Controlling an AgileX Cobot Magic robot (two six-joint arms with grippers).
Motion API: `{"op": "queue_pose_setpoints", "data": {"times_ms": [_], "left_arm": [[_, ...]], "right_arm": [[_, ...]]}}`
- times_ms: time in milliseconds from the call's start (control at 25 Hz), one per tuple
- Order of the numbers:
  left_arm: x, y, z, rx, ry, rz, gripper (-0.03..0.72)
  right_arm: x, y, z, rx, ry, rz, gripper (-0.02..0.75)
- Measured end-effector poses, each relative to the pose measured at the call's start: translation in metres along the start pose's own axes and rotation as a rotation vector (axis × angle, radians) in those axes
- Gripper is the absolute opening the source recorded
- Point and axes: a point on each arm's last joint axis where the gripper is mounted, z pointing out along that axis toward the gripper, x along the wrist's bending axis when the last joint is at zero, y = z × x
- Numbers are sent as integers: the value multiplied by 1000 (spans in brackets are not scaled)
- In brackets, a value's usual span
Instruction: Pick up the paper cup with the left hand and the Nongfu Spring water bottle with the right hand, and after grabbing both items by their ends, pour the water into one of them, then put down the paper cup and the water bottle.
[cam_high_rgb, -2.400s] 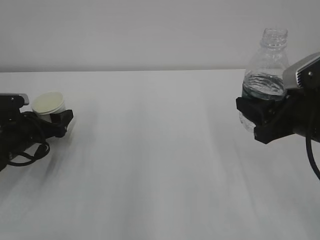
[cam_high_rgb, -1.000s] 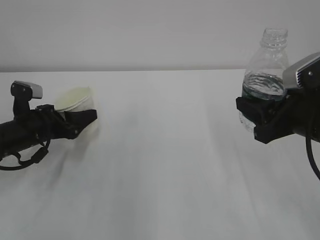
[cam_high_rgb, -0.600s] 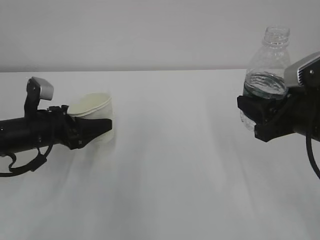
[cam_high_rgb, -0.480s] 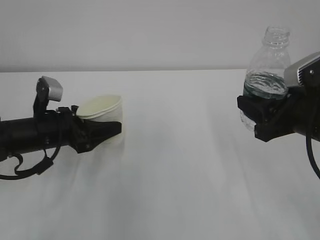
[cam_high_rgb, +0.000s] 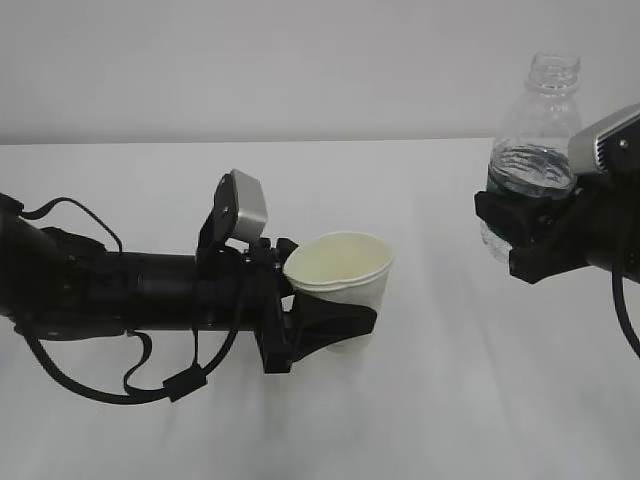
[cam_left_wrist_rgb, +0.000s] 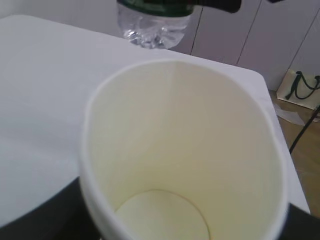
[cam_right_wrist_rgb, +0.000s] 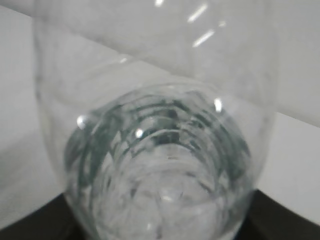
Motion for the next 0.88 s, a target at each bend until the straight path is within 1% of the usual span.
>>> {"op": "queue_pose_setpoints", "data": {"times_ms": [240,480,800,880], "left_arm": [[-3,16,20,-8,-24,65,477],[-3,28,33,-11,-22,103,476],[-16,27,42,14,-50,113,476],[-24,26,48,17,-74,118,476]], "right_arm": [[-2,-1,-5,59,-24,-11,421],[-4,9,-16,63,-57,-33,421],[-2,12,-20,61,-45,-74,421],[-2,12,-20,61,-44,-76,421]]}}
